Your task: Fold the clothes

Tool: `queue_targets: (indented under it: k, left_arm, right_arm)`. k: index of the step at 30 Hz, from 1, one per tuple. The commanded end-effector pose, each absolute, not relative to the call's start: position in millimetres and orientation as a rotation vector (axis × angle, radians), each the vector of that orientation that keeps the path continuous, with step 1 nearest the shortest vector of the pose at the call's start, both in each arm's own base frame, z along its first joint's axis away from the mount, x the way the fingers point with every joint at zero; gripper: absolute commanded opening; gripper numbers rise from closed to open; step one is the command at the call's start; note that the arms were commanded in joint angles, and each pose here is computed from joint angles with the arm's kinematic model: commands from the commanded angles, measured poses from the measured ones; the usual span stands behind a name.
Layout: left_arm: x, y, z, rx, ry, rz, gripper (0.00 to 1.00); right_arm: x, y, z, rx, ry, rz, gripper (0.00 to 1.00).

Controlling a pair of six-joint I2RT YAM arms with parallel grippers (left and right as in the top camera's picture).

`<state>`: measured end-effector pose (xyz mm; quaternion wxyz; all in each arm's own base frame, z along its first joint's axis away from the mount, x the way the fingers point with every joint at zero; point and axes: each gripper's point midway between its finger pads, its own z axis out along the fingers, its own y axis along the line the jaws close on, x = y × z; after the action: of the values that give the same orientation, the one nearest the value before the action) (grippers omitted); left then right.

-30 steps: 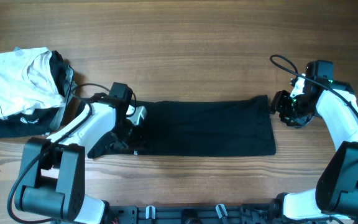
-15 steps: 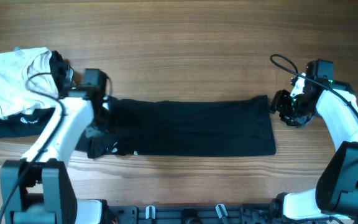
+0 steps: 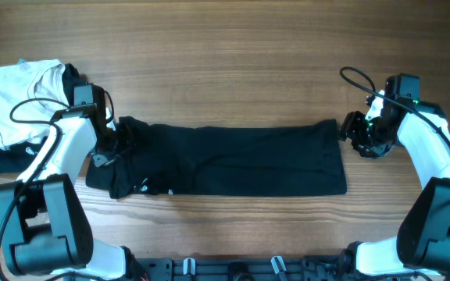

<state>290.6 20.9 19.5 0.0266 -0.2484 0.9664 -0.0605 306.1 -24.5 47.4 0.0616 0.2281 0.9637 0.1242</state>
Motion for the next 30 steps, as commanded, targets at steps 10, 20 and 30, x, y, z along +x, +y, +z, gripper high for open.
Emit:
queue_targets:
  k: [10, 20, 30]
  left_arm:
    - [325, 41, 43, -0.667, 2.900, -0.084, 0.04]
    - [300, -10, 53, -0.657, 3.012, -0.456, 0.04]
    - [278, -3, -31, -0.609, 2.907, -0.319, 0.04]
  right_arm:
    - [307, -23, 50, 0.700, 2.900, 0.401, 0.63]
    - [323, -26, 52, 0.641, 2.840, 0.390, 0.64]
    - [300, -21, 31, 0.639, 2.925, 0.302, 0.66]
